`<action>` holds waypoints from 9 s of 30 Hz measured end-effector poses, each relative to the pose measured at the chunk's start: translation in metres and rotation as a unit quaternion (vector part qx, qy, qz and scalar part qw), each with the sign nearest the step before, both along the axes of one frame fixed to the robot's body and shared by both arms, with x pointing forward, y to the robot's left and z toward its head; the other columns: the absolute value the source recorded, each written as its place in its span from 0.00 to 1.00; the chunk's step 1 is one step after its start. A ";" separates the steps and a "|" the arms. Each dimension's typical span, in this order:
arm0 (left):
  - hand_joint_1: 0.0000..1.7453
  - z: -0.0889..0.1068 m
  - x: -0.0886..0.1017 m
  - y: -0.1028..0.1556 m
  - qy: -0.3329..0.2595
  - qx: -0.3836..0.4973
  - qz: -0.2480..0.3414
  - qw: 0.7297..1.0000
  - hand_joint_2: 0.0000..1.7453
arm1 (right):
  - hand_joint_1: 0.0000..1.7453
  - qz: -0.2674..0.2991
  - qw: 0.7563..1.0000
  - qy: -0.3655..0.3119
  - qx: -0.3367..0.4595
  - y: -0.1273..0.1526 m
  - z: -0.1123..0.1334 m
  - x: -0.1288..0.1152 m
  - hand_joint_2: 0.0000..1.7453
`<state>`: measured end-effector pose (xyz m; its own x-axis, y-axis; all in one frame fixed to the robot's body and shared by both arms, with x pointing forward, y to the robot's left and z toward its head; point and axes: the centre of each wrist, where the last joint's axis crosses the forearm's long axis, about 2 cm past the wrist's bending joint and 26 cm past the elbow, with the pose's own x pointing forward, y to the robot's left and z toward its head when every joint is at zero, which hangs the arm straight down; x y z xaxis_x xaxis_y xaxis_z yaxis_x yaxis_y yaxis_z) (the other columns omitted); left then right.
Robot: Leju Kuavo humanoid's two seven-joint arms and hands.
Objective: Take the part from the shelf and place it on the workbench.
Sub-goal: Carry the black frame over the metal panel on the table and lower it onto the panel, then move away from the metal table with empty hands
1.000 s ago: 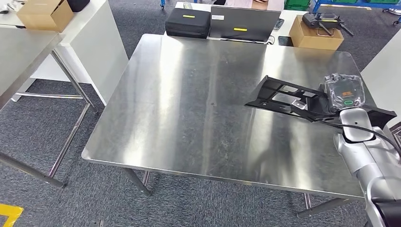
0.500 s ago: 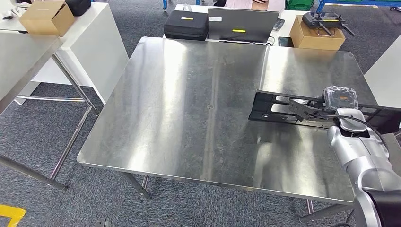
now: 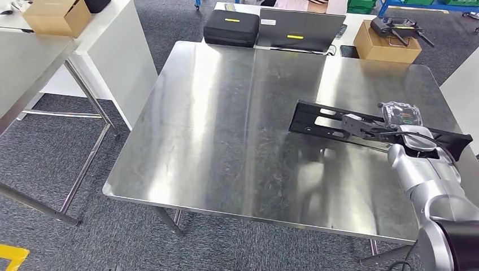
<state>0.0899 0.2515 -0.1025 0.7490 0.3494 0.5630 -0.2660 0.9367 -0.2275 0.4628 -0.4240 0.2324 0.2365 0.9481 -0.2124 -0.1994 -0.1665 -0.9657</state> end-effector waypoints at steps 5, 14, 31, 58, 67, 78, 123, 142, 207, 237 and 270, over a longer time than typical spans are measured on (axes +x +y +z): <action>0.00 -0.001 -0.003 0.000 0.004 -0.001 0.002 1.000 1.00 | 0.00 -0.004 1.000 0.019 0.011 0.003 0.007 0.004 0.00; 0.00 -0.003 -0.013 0.002 0.012 -0.007 0.010 1.000 1.00 | 0.00 0.003 0.999 0.017 0.030 -0.016 0.056 0.016 0.00; 0.00 -0.006 -0.032 0.008 0.015 -0.008 0.056 0.998 1.00 | 0.00 0.040 0.993 -0.107 0.034 -0.014 0.194 0.034 0.00; 0.00 -0.006 -0.031 0.013 0.017 -0.005 0.064 0.998 0.50 | 0.00 0.074 0.991 -0.063 0.090 -0.003 0.127 0.036 0.00; 0.00 -0.007 -0.036 0.007 0.041 0.002 0.089 0.995 0.00 | 0.00 0.156 0.948 -0.274 0.037 0.011 0.005 -0.049 0.00; 0.00 -0.007 -0.038 0.003 0.049 0.000 0.089 0.995 0.00 | 0.00 0.243 0.901 -0.359 0.009 0.053 -0.026 -0.193 0.00; 0.00 -0.006 -0.041 -0.012 0.067 0.009 0.162 0.984 0.00 | 0.00 0.306 0.858 -0.387 0.141 0.155 -0.048 -0.382 0.00; 0.00 -0.005 -0.040 -0.015 0.059 0.013 0.162 0.985 0.00 | 0.00 0.294 0.865 -0.371 0.168 0.152 -0.047 -0.389 0.00; 0.00 -0.006 -0.037 -0.004 0.027 0.024 0.114 0.993 0.00 | 0.00 -0.366 0.726 0.446 0.373 0.177 -0.340 -0.402 0.00; 0.00 -0.005 -0.034 -0.007 0.023 0.015 0.083 0.996 0.00 | 0.00 -0.381 0.720 0.440 0.378 0.175 -0.340 -0.403 0.00; 0.00 -0.005 -0.039 -0.013 0.014 0.007 0.122 0.992 0.00 | 0.00 -0.345 0.734 0.455 0.366 0.180 -0.338 -0.395 0.00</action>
